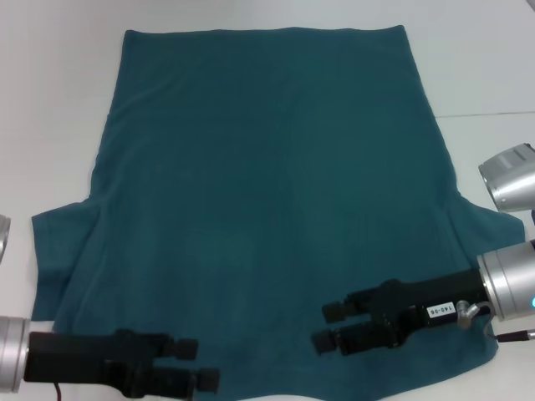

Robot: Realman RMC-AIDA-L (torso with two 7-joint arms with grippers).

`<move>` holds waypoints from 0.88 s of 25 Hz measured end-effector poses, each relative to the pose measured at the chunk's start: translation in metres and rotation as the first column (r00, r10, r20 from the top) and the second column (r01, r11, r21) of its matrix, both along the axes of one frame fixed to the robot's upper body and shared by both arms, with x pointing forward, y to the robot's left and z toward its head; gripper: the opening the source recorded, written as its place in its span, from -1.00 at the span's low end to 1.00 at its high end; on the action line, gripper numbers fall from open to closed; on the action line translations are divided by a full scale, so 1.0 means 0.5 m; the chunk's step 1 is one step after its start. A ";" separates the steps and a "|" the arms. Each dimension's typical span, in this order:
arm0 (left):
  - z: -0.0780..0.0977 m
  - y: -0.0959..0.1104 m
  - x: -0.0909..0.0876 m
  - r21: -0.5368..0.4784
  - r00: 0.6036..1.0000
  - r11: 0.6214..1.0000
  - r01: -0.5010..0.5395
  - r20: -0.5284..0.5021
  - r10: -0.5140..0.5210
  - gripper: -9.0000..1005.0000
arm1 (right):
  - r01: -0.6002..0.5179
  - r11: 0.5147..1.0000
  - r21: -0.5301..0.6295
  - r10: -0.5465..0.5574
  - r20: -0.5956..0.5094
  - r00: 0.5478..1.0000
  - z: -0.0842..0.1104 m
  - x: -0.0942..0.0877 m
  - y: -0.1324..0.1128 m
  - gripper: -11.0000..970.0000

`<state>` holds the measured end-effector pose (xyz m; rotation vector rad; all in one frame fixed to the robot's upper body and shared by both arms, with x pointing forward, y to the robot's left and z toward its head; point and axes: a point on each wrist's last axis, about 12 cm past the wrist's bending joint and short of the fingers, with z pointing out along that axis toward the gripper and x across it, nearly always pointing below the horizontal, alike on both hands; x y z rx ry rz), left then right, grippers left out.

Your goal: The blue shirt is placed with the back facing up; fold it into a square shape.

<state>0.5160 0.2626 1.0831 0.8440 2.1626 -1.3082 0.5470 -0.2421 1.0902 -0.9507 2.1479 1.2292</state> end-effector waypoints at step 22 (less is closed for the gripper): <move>0.003 0.217 0.080 -0.006 0.448 0.491 -0.871 -0.420 0.789 0.69 | 0.607 0.788 -0.100 -0.601 -0.338 0.724 0.132 0.183 -0.148 0.51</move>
